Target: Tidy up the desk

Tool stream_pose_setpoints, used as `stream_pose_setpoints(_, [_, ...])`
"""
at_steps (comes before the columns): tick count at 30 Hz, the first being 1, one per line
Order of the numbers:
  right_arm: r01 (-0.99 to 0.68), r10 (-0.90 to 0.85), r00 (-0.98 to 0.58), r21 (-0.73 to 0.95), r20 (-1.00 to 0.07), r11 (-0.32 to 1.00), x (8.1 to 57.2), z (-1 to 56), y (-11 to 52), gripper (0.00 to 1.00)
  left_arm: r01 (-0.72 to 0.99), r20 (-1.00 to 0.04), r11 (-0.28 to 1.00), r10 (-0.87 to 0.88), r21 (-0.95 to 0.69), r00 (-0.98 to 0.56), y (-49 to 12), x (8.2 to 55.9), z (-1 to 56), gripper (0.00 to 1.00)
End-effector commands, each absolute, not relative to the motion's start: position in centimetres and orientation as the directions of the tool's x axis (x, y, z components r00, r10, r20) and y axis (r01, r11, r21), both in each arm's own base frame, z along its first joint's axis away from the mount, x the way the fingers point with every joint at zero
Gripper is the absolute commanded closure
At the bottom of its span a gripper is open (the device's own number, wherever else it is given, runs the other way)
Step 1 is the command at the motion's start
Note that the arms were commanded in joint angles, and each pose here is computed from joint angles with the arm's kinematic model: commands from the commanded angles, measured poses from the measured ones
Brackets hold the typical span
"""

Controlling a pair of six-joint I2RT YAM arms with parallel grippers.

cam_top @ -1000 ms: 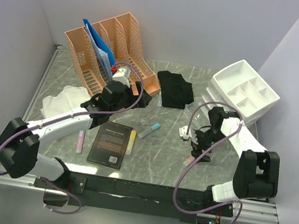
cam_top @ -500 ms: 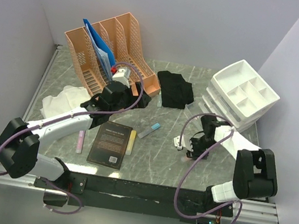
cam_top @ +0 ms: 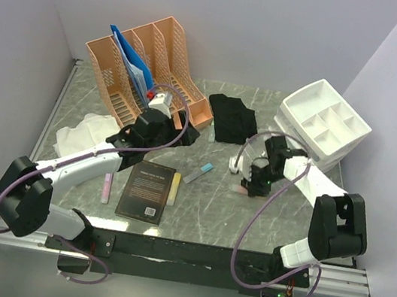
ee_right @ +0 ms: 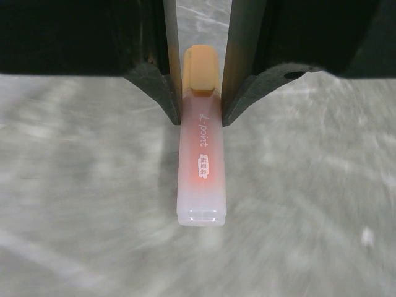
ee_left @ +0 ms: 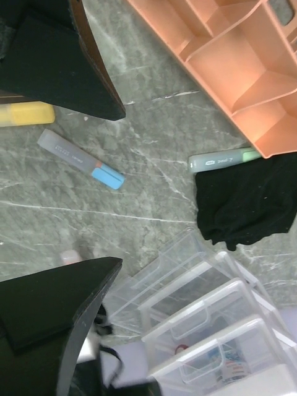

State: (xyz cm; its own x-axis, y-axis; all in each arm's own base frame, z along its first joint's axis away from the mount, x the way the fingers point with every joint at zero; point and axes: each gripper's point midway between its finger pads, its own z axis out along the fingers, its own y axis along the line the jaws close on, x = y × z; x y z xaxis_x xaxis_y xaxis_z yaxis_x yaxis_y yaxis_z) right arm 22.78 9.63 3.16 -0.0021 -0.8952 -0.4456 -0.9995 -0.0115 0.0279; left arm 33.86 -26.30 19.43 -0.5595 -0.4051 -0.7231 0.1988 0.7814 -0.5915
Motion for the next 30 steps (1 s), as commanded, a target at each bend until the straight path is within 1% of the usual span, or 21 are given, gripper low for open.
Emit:
stream_pose_setpoints(1, [-0.982, -0.784, -0.159, 0.019, -0.601, 0.185, 26.4, 9.1, 13.4, 1.0, 0.207, -0.684, 0.757, -0.392, -0.62, -0.615, -27.3, 33.3, 18.9, 0.01])
stream_pose_setpoints(3, [-0.96, -0.751, -0.247, 0.048, -0.613, 0.276, 27.0, 10.4, 13.6, 1.0, 0.202, -0.67, 0.762, -0.37, -0.615, -0.643, -27.7, 33.3, 18.1, 0.01])
stream_pose_setpoints(5, [-0.945, -0.731, -0.27, 0.025, -0.626, 0.327, 28.1, 11.9, 13.7, 1.0, 0.202, -0.66, 0.768, -0.346, -0.607, -0.667, -27.9, 33.0, 17.5, 0.01])
stream_pose_setpoints(6, [-0.924, -0.709, -0.32, 0.04, -0.629, 0.381, 28.4, 12.3, 13.7, 1.0, 0.208, -0.65, 0.766, -0.33, -0.608, -0.685, -28.2, 32.9, 17.0, 0.01])
stream_pose_setpoints(8, [-0.897, -0.691, -0.33, -0.014, -0.643, 0.441, 29.7, 13.6, 13.3, 1.0, 0.22, -0.642, 0.768, -0.3, -0.601, -0.705, -28.6, 32.6, 16.4, 0.0])
stream_pose_setpoints(9, [-0.868, -0.663, -0.372, -0.01, -0.65, 0.496, 30.1, 14.0, 13.0, 1.0, 0.225, -0.637, 0.769, -0.287, -0.599, -0.715, -28.9, 32.6, 16.1, 0.01])
stream_pose_setpoints(11, [-0.819, -0.628, -0.389, -0.06, -0.674, 0.571, 31.7, 15.1, 12.3, 1.0, 0.241, -0.633, 0.775, -0.247, -0.583, -0.734, -29.3, 32.3, 15.5, 0.01])
stream_pose_setpoints(12, [-0.769, -0.603, -0.436, -0.071, -0.668, 0.635, 32.2, 15.2, 11.4, 1.0, 0.251, -0.629, 0.781, -0.221, -0.572, -0.745, -29.9, 32.1, 15.0, 0.01])
stream_pose_setpoints(13, [-0.721, -0.569, -0.447, -0.099, -0.69, 0.686, 33.5, 15.7, 10.7, 1.0, 0.268, -0.636, 0.79, -0.189, -0.551, -0.748, -30.0, 32.0, 14.7, 0.01])
stream_pose_setpoints(15, [-0.649, -0.52, -0.484, -0.109, -0.704, 0.753, 34.2, 16.4, 9.4, 1.0, 0.288, -0.631, 0.809, -0.127, -0.512, -0.765, -31.1, 31.5, 13.8, 0.01])
stream_pose_setpoints(17, [-0.567, -0.466, -0.506, -0.126, -0.726, 0.814, 35.4, 16.8, 7.8, 1.0, 0.312, -0.647, 0.833, -0.071, -0.458, -0.759, -31.6, 31.5, 13.0, 0.01])
stream_pose_setpoints(18, [-0.534, -0.449, -0.527, -0.129, -0.722, 0.835, 35.6, 16.6, 7.1, 1.0, 0.333, -0.642, 0.842, -0.02, -0.424, -0.766, -32.3, 31.1, 12.3, 0.01])
stream_pose_setpoints(21, [-0.473, -0.427, -0.568, -0.146, -0.703, 0.869, 36.0, 15.6, 5.3, 1.0, 0.373, -0.633, 0.851, 0.063, -0.369, -0.772, -33.6, 30.5, 11.0, 0.0])
stream_pose_setpoints(24, [-0.458, -0.418, -0.607, -0.133, -0.675, 0.879, 35.9, 14.1, 4.3, 0.93, 0.378, -0.634, 0.873, 0.108, -0.308, -0.766, -33.8, 30.8, 9.9, 0.01])
stream_pose_setpoints(25, [-0.452, -0.419, -0.62, -0.134, -0.664, 0.882, 35.9, 13.5, 4.0, 0.89, 0.38, -0.627, 0.876, 0.121, -0.298, -0.77, -33.8, 30.7, 9.6, 0.0])
stream_pose_setpoints(27, [-0.436, -0.41, -0.635, -0.135, -0.655, 0.89, 35.9, 12.8, 3.2, 0.86, 0.388, -0.624, 0.879, 0.141, -0.278, -0.769, -34.1, 30.8, 9.1, 0.01])
stream_pose_setpoints(28, [-0.431, -0.408, -0.645, -0.135, -0.646, 0.892, 36.0, 12.3, 2.9, 0.81, 0.39, -0.619, 0.88, 0.15, -0.273, -0.771, -34.1, 30.7, 8.9, 0.01])
stream_pose_setpoints(30, [-0.416, -0.399, -0.657, -0.134, -0.64, 0.899, 36.1, 11.8, 2.3, 0.77, 0.403, -0.608, 0.875, 0.171, -0.268, -0.775, -34.4, 30.7, 8.3, 0.01])
